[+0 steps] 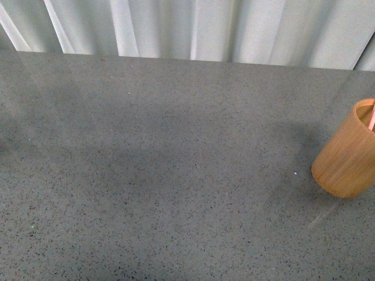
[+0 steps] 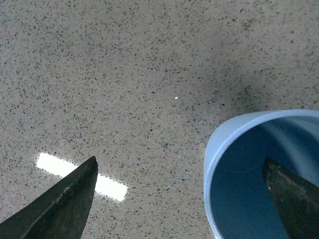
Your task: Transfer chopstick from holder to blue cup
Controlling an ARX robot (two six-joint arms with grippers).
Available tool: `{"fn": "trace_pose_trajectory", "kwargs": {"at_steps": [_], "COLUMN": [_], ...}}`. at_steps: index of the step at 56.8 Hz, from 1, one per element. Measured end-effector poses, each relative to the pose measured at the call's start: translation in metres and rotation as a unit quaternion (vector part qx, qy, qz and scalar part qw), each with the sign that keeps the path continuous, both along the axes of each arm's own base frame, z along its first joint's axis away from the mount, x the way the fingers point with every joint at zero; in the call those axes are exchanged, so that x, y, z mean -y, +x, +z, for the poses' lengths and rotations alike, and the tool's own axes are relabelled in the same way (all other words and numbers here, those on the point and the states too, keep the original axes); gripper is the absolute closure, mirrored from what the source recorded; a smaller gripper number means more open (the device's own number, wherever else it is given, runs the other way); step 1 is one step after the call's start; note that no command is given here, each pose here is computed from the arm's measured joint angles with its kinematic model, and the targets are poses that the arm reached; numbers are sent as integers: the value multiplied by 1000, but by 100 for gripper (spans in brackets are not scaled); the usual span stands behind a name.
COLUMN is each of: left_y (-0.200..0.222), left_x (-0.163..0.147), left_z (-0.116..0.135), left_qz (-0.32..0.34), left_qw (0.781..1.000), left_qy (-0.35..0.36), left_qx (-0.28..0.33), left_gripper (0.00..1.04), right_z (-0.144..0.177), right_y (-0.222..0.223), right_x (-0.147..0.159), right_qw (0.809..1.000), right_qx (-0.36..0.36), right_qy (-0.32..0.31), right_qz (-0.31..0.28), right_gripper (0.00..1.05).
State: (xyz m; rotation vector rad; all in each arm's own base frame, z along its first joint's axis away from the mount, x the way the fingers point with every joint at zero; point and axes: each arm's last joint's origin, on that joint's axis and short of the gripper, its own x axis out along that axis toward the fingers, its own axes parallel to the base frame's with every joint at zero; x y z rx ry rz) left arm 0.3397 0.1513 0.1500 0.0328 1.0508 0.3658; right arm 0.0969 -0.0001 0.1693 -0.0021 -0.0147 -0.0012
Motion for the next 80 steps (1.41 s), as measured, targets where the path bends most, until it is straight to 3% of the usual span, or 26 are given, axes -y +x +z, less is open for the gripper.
{"fn": "trace_pose_trajectory", "kwargs": {"at_steps": [17,37,49,57,63,70,80], "left_y": [7,6,8,9,8,8,8], "left_x": [17,53,84,93,113,168,225], "left_z": [-8,-19,-21,-4,33,82,98], "left_qz": [0,-70,-110,-138,-194,-294,-372], "left_qw": [1000,993,988,986,978,955,928], "left_qy": [-12,-79,-82,-58,-49,-29,-14], "left_qx": [-9,-48,-72,-72,-54,-27,-26], "left_gripper": [10,61,102,101,101,101,101], "right_z": [0,0,0,0,0,0,0], "right_y": [0,0,0,0,0,0,0], "right_x": [0,0,0,0,0,0,0], "right_qw": [1000,1000,1000,1000,1000,1000,1000], "right_qx": [0,0,0,0,0,0,0], "right_qy": [0,0,0,0,0,0,0], "right_qz": [0,0,0,0,0,0,0], "right_gripper": [10,10,10,10,10,10,10]}}
